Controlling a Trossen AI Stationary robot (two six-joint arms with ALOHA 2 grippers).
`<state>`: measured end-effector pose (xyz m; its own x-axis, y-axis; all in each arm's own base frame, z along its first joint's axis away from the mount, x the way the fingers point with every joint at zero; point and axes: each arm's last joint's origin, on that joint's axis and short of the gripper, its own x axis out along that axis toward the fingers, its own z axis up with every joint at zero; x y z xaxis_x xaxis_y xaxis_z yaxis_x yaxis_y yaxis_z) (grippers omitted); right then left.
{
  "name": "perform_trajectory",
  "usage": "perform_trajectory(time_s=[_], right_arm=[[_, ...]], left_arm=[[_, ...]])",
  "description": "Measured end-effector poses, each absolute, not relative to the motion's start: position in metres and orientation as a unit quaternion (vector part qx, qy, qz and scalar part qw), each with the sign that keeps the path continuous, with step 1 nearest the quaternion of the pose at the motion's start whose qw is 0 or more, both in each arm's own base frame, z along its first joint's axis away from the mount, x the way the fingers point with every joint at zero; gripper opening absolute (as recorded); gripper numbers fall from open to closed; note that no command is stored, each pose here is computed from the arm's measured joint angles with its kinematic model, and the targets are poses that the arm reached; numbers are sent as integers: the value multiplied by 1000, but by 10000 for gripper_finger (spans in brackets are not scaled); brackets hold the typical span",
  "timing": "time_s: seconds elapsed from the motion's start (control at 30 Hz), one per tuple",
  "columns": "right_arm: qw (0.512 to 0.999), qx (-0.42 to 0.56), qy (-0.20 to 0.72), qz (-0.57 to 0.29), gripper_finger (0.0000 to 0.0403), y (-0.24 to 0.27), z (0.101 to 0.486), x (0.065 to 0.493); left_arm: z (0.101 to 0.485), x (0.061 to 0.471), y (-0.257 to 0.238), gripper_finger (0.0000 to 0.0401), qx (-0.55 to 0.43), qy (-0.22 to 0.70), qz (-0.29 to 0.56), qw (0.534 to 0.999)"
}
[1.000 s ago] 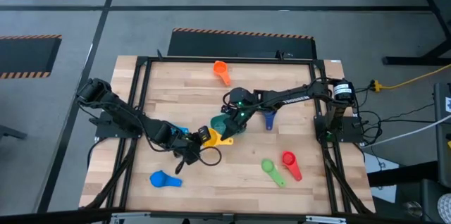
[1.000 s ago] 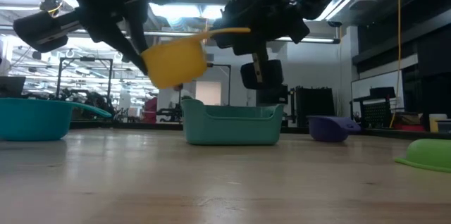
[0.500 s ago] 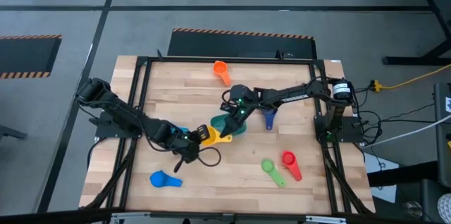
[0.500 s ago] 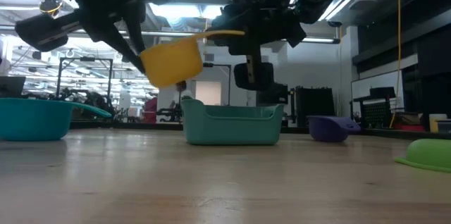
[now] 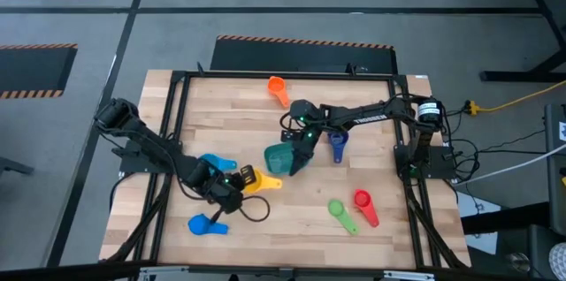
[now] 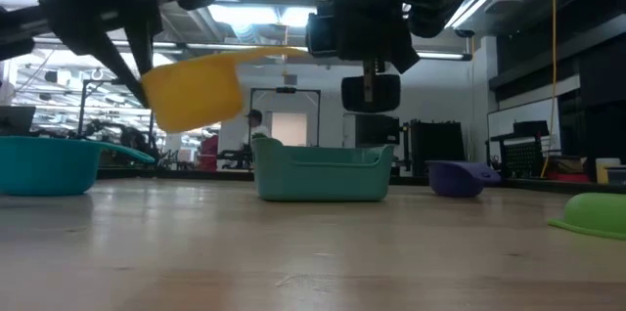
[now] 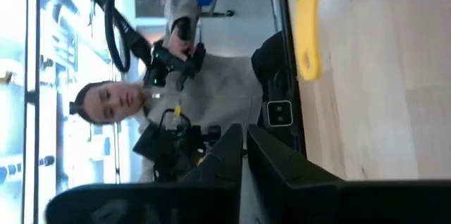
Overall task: Nest measuring cups in basket
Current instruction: Stack the yellow measuring cup on top of the light blue measuring cup
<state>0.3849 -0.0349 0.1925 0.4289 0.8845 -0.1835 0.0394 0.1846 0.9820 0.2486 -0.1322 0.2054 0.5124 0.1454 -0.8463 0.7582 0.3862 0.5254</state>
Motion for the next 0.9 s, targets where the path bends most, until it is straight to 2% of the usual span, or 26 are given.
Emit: perform_trajectory(time_s=[0.1,0.27,0.4,0.57,0.7,0.9], right_arm=[[650,531,414,352,27,-37,194,384],[679,501,389,370,27,-43,198,383],[694,490,374,373,27,-51,202,381],[735,442,334,392,27,-56,225,372],[770,402,299,395,27,-58,255,358],[821,360,283,341,27,-55,290,327]], left_arm=[[211,248,-138,0,486,442,-202,726],[242,245,-145,0,441,450,-181,755],[271,234,-139,0,396,472,-145,774],[289,207,-121,0,339,520,-92,779],[290,184,-106,0,291,543,-56,785],[271,160,-92,0,246,562,-51,788]])
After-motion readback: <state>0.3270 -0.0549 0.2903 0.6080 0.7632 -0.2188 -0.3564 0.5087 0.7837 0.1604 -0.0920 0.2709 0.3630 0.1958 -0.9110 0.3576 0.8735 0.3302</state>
